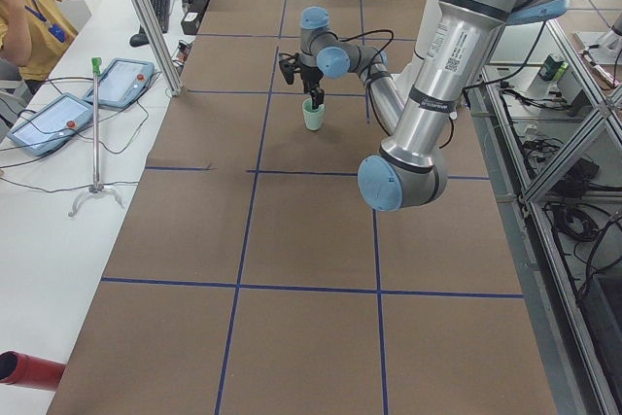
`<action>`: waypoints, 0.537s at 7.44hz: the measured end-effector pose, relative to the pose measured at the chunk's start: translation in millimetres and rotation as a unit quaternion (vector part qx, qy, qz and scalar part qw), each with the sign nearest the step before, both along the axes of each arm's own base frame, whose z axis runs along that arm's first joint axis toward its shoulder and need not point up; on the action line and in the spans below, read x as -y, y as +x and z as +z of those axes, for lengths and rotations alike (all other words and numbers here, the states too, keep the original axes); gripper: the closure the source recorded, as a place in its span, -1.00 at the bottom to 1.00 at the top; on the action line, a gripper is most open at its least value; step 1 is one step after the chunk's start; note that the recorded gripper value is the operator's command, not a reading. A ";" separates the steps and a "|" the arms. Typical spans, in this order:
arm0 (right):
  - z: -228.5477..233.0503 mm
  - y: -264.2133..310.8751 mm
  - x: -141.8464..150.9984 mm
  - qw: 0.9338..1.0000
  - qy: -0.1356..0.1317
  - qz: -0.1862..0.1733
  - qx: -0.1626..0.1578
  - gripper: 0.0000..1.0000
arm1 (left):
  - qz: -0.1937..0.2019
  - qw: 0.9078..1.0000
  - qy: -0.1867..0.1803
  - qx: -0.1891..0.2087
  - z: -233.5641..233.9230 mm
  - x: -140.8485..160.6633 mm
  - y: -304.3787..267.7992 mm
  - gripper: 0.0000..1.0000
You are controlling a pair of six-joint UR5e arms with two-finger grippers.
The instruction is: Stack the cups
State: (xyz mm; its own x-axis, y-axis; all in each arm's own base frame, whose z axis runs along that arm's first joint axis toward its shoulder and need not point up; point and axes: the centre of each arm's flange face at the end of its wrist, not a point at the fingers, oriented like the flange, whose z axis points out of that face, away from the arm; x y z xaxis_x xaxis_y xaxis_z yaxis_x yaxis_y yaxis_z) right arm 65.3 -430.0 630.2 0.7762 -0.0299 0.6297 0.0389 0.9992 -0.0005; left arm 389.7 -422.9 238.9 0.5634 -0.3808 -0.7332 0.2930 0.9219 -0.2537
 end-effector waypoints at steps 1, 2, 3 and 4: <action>0.0 0.0 0.0 1.000 0.000 0.000 0.000 -1.00 | 0.016 0.999 0.027 0.003 9.7 1.9 -9.8 -1.00; 0.0 0.2 -0.1 1.000 0.000 0.000 0.000 -1.00 | 0.042 0.997 0.059 0.011 27.4 9.3 -29.6 -1.00; 0.0 0.2 0.0 1.000 0.000 0.000 0.000 -1.00 | 0.074 0.993 0.092 0.020 50.6 24.5 -64.0 -1.00; 0.0 0.2 0.0 1.000 0.000 0.000 0.000 -1.00 | 0.108 0.985 0.129 0.032 82.4 41.1 -110.3 -1.00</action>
State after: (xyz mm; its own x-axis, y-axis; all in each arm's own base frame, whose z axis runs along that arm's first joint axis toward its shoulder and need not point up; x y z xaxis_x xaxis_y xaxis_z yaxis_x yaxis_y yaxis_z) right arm 65.5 -429.9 630.2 0.7763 -0.0295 0.6297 0.0384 0.9993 -0.0005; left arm 279.4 -464.0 321.3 0.6592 -0.0527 -0.7501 0.0903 0.9959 0.0094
